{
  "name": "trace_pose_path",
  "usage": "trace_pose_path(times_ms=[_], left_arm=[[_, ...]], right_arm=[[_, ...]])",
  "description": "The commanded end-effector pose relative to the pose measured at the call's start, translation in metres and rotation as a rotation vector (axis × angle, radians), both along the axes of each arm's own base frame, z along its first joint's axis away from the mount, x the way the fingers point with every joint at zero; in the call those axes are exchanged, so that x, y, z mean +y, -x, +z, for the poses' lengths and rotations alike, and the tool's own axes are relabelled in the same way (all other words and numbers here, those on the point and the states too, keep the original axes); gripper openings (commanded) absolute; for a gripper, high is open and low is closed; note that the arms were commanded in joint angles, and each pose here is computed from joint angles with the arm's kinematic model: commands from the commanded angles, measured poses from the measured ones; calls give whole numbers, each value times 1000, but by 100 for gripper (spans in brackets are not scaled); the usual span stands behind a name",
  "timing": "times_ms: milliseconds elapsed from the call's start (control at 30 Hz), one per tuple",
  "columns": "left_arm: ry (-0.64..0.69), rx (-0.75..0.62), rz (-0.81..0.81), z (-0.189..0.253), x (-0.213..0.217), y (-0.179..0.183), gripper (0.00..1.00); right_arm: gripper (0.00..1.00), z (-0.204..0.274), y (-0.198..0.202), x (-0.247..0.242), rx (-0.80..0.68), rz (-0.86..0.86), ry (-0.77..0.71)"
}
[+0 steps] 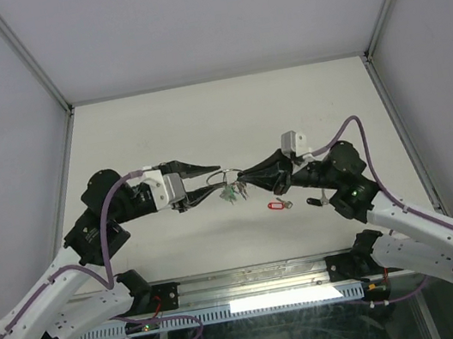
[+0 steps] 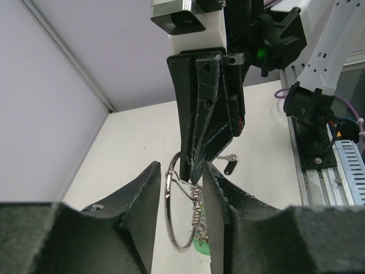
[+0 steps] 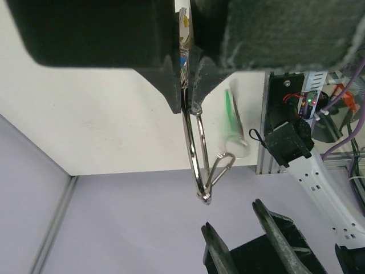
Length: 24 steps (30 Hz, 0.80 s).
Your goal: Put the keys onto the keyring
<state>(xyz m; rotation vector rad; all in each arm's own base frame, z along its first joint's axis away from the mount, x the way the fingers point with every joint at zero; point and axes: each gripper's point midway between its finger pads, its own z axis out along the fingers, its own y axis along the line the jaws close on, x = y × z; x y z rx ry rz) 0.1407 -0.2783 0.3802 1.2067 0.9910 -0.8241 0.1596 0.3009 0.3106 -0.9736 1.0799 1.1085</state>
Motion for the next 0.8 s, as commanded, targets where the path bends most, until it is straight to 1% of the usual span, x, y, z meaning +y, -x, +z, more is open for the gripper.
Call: trace_pose_path(times_ms=[0,167,200,233,333,533,700,767], left_arm=[[80,-66,-19,26,6,6,35],[81,-67,-7,26,8,4,37],[82,-67,-2,26,9,3,37],[83,-66,7,26,10,2,37],[94,-60,44,27,12,-4,39],[122,-47,116,28,18,-17,44],[124,-37,152,27,19,-26,45],[120,-33,160,25,19,-28,45]], right_arm=[[0,27,-2,-16,-26,-77,47],[0,35,6,-24,1,-76,75],[0,38,1,-26,-27,-110,86],[0,41,-32,-41,-224,-297,160],[0,40,-40,-49,-249,-343,241],[0,22,-52,-62,-165,-386,481],[0,4,-62,-69,-99,-436,610],[0,-1,-62,-67,-90,-436,623]])
